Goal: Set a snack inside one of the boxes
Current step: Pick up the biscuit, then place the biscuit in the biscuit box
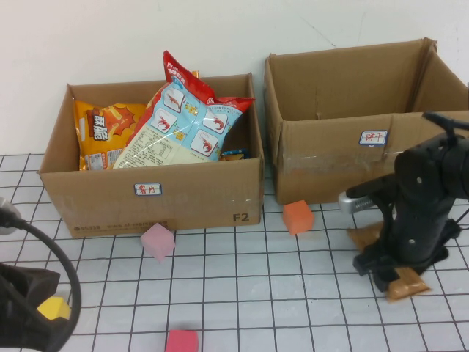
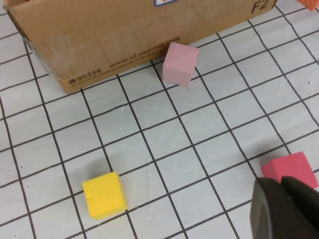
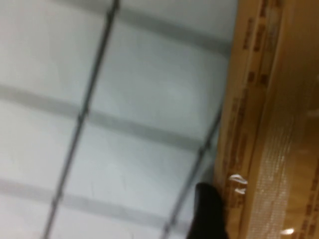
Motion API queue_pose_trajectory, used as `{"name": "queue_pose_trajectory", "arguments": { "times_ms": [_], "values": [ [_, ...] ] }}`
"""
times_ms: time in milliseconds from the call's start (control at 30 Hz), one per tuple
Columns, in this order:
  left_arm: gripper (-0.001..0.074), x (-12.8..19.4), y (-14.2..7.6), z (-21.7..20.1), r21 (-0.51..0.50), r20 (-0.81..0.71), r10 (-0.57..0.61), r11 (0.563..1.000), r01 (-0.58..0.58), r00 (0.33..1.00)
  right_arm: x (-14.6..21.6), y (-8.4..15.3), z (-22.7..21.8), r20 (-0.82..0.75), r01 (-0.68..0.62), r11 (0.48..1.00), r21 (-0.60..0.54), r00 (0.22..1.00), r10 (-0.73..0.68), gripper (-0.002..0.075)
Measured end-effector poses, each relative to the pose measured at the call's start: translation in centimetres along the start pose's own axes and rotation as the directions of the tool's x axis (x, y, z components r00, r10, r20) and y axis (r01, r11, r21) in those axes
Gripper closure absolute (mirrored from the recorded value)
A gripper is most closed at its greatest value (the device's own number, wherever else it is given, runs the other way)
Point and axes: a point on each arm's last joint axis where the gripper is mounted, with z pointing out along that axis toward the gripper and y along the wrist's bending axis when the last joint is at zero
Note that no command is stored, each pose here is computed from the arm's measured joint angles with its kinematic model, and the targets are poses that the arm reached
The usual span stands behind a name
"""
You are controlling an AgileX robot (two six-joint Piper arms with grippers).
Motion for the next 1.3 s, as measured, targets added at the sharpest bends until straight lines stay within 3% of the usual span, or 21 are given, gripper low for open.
{"name": "queue_pose_trajectory", "arguments": {
  "times_ms": [233,500,567,700,800,900,1000,1100,1200,1300],
  "values": [
    [0.0736,0.0,0.0,0.0,0.005,0.001,-0.005,1.0,0.005,1.0,1.2,0.6,-4.4,-0.019,0.092,0.995,-0.024,0.996,-0.092,0.0264],
    [0.0736,-0.2,-0.3,0.0,0.03,0.018,-0.039,0.999,0.038,0.999,2.6,1.7,-14.1,0.28,0.138,0.989,-0.053,0.953,-0.118,0.0264],
    [0.0736,-0.3,-0.3,0.0,0.029,0.031,-0.041,0.999,0.04,0.999,2.3,1.5,-16.8,0.429,0.14,0.989,-0.041,0.897,-0.109,0.0264],
    [0.0736,-0.4,-0.2,0.0,0.028,0.043,-0.041,0.999,0.04,0.998,0.3,0.9,-20.4,0.709,0.15,0.986,0.074,0.687,-0.158,0.0264],
    [0.0736,-0.4,-0.2,0.0,0.028,0.043,-0.041,0.999,0.04,0.998,-2.0,0.4,-20.7,0.834,0.135,0.981,0.138,0.519,-0.189,0.0264],
    [0.0736,-0.4,-0.2,0.0,0.028,0.044,-0.041,0.999,0.04,0.998,-4.5,-0.1,-18.8,0.884,0.11,0.986,0.124,0.44,-0.16,0.0264],
    [0.0736,-0.4,-0.2,0.0,0.028,0.044,-0.041,0.999,0.04,0.998,-6.2,-0.9,-15.1,0.864,0.061,0.997,0.05,0.499,-0.073,0.0264],
    [0.0736,-0.4,-0.2,0.0,0.027,0.044,-0.032,0.999,0.031,0.999,-6.8,-1.6,-12.2,0.806,-0.014,0.999,-0.033,0.59,0.035,0.0197],
    [0.0736,-0.4,-0.2,0.0,0.024,0.045,-0.023,0.999,0.022,0.999,-6.7,-1.9,-12.2,0.795,-0.035,0.998,-0.044,0.604,0.056,0.016],
    [0.0736,-0.5,-0.1,-0.1,0.009,0.06,-0.009,1.0,0.009,0.998,-6.1,-2.1,-14.0,0.809,-0.019,1.0,-0.011,0.587,0.02,0.0195]
  ]
}}
